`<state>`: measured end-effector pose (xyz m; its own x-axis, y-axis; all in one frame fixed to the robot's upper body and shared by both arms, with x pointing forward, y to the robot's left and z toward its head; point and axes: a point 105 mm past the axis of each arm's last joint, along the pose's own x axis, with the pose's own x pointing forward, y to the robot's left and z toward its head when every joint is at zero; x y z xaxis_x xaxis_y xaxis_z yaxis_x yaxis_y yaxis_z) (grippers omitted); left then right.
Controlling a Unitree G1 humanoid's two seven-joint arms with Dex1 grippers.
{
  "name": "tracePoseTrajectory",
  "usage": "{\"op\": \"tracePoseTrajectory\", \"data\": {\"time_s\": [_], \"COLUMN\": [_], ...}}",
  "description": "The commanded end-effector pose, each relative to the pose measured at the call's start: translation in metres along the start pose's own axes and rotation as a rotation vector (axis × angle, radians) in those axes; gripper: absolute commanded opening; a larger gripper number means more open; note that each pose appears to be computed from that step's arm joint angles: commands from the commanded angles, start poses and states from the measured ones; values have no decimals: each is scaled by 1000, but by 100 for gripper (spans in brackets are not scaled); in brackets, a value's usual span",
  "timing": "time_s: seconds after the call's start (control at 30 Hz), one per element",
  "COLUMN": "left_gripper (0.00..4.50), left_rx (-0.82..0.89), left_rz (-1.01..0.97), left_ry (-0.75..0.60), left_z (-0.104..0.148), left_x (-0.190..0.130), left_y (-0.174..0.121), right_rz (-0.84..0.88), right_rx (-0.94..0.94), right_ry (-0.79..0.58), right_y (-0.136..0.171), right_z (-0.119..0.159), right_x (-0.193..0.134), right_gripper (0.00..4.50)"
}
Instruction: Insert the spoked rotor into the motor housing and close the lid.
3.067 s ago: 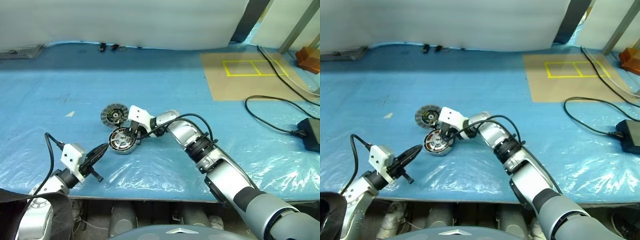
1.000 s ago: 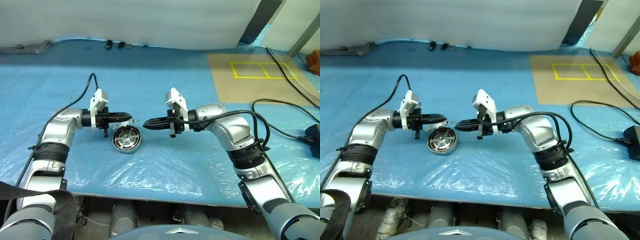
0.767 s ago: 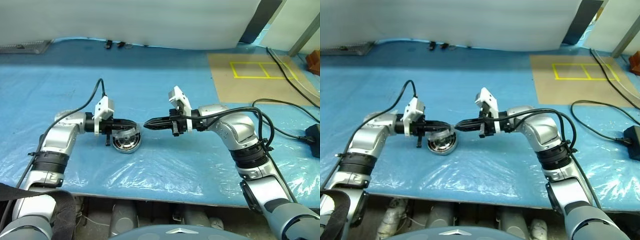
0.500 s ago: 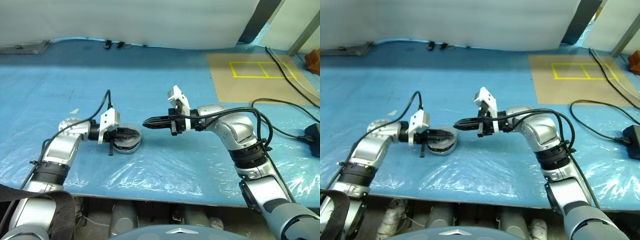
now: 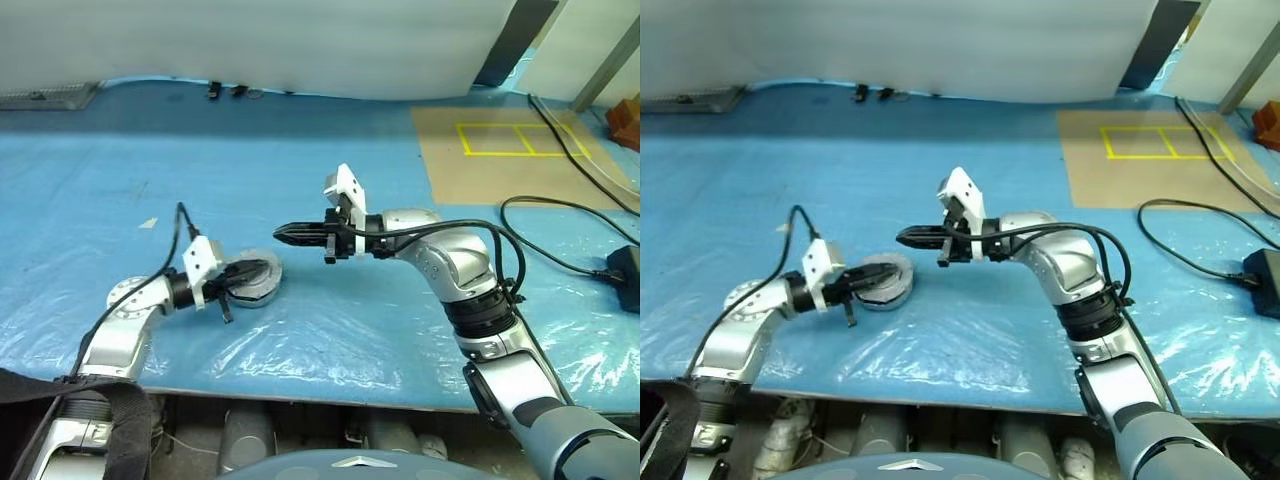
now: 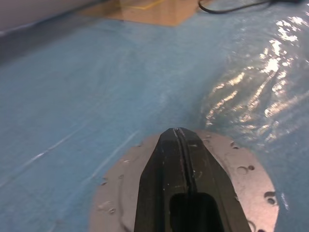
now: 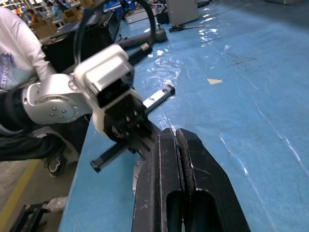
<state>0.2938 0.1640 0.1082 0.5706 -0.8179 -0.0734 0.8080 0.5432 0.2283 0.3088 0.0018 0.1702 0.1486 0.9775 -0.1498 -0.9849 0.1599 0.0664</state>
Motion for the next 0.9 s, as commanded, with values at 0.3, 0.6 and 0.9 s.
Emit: {"op": "tracePoseTrajectory", "data": {"time_s": [0.3, 0.6, 0.9], "left_gripper": [0, 0, 0], "left_rx": [-22, -106, -137], "left_rz": [219, 347, 493], "left_ry": [-54, -95, -12], "left_z": [12, 10, -26], "left_x": [-41, -60, -101], "left_y": [-14, -42, -55], "right_rz": [-24, 82, 109], "right_rx": [-184, -157, -190], "right_ry": [49, 67, 170], "right_y": [-16, 2, 6], "right_z": [3, -9, -41], "right_x": [35, 64, 79], "right_gripper": [337, 447, 447]}}
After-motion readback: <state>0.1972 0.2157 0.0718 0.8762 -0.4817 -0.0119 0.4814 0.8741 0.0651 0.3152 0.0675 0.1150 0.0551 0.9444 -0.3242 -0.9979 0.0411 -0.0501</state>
